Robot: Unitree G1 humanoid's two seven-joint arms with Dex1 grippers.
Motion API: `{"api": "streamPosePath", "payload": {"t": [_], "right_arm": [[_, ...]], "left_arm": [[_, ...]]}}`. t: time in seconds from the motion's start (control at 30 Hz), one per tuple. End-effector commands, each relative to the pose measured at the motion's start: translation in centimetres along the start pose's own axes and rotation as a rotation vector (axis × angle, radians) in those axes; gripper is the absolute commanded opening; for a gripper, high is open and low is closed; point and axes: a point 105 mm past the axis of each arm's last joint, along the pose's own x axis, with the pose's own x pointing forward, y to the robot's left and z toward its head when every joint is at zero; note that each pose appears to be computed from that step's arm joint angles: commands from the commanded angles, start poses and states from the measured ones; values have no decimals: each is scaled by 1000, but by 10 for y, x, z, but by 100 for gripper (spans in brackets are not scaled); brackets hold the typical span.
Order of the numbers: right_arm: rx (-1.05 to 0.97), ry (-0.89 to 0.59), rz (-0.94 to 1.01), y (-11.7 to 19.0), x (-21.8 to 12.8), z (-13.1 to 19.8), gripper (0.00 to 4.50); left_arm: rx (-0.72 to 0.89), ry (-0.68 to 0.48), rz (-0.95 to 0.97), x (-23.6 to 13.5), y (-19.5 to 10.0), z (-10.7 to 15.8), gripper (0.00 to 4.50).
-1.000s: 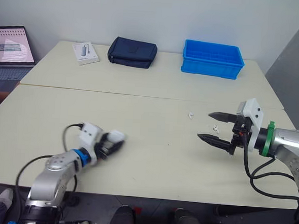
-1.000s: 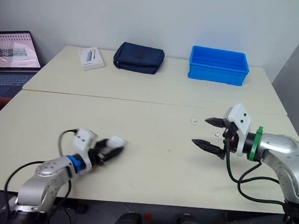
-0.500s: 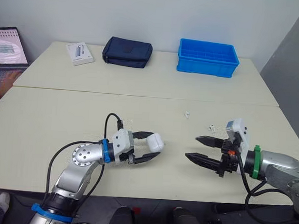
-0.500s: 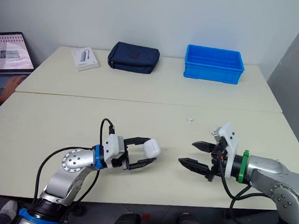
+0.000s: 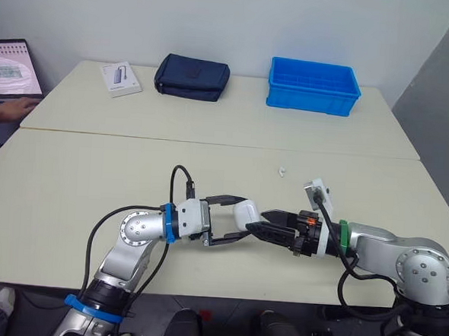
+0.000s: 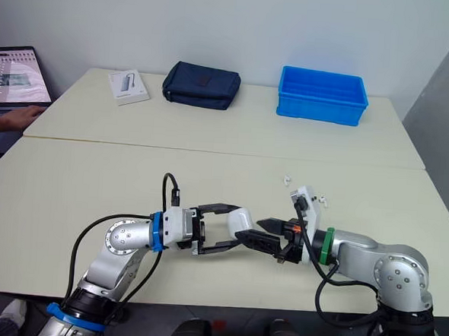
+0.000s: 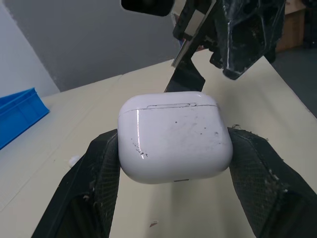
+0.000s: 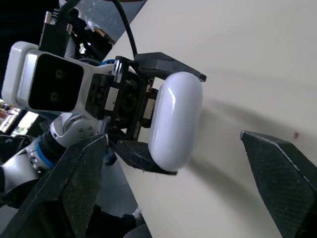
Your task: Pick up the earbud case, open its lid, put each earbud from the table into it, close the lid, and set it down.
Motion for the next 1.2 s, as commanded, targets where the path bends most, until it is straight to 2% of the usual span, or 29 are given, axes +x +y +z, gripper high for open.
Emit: {"api": "streamPosePath", "payload": {"t": [0.03,0.2,0.27,0.3,0.57,0.6,0.93,0.97,1.07,1.2], "right_arm": [[2,6,44,9,3,3,450],[18,21,54,9,7,5,450],[21,26,52,8,8,6,414],[22,34,51,7,7,5,391],[30,76,56,5,7,1,96],[30,77,58,5,7,1,75],[30,78,54,2,7,4,76],[27,80,52,2,7,5,76],[8,93,42,-1,5,6,76],[-140,182,-28,-9,-2,6,76]], "left_arm": [[38,-30,-11,3,0,7,285],[48,-40,-11,4,0,7,285],[47,-42,-5,4,0,7,285],[48,-43,-4,5,0,7,285],[51,-41,11,5,2,6,285],[52,-42,12,5,3,6,284],[46,-60,26,6,6,9,284],[42,-50,20,6,8,8,356],[14,24,-33,2,9,-2,440],[-184,170,-114,-16,8,-18,450]]}}
